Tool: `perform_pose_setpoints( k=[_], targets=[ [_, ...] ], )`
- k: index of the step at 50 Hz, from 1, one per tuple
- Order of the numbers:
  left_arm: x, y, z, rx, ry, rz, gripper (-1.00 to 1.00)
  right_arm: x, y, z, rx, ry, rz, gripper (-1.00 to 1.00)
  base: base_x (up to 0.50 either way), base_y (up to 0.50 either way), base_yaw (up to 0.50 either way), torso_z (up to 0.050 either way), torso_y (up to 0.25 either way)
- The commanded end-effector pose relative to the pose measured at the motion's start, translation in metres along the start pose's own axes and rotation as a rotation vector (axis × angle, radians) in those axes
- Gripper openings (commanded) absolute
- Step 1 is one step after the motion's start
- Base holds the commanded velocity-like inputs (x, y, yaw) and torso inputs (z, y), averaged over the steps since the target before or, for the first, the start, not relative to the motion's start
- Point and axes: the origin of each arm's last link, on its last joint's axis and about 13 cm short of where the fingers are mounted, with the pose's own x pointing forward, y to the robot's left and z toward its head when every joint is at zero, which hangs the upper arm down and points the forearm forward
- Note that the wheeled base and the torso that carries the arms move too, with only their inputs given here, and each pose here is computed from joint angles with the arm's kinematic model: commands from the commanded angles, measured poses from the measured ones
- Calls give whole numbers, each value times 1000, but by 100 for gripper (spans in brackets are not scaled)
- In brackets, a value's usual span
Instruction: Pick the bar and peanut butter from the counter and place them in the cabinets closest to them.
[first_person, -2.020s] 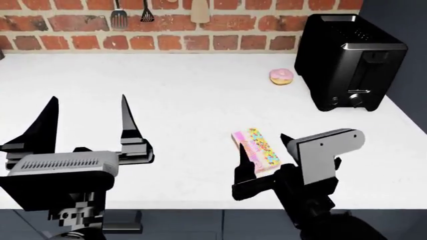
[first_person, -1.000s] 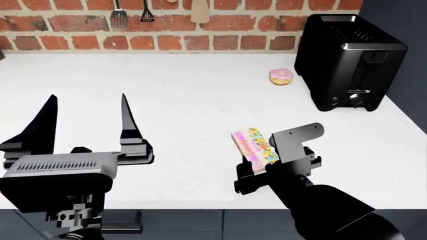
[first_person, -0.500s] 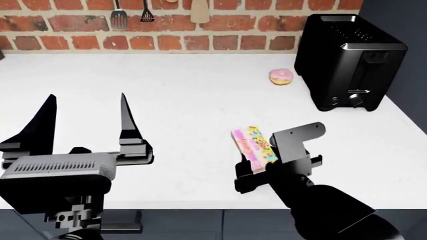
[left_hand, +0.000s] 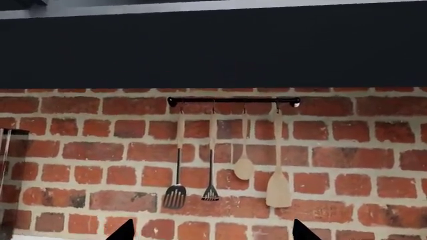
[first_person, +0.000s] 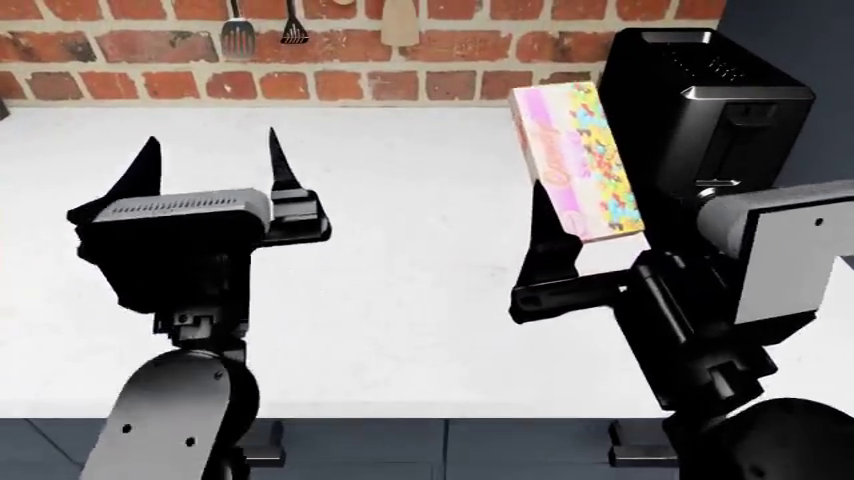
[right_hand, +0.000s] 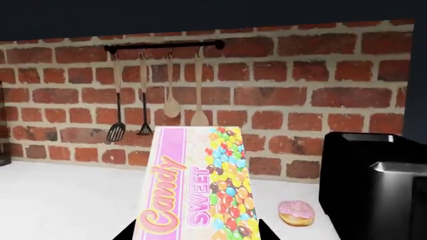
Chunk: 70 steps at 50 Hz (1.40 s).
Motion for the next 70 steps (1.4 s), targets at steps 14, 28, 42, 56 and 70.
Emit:
perform_pose_setpoints(
  k=[14, 28, 42, 56, 70],
  targets=[
    [149, -34, -75, 122, 365, 70, 100, -25, 13, 85, -106, -188, 94, -100, 0, 0, 0, 0, 0],
    [151, -27, -74, 15, 421, 98, 100, -14, 13, 97, -184, -107, 101, -100, 339, 0, 0, 0, 0],
    [150, -28, -75, 28, 421, 76, 100, -2, 17, 101, -233, -35, 109, -100, 500, 0, 0, 0, 0],
    [150, -29, -76, 44, 410, 70, 100, -4, 17, 100, -218, -58, 106, -100, 500, 0, 0, 0, 0],
    [150, -29, -76, 44, 407, 64, 100, -9, 18, 95, -199, -82, 112, -100, 500, -3, 0, 0, 1]
  ],
)
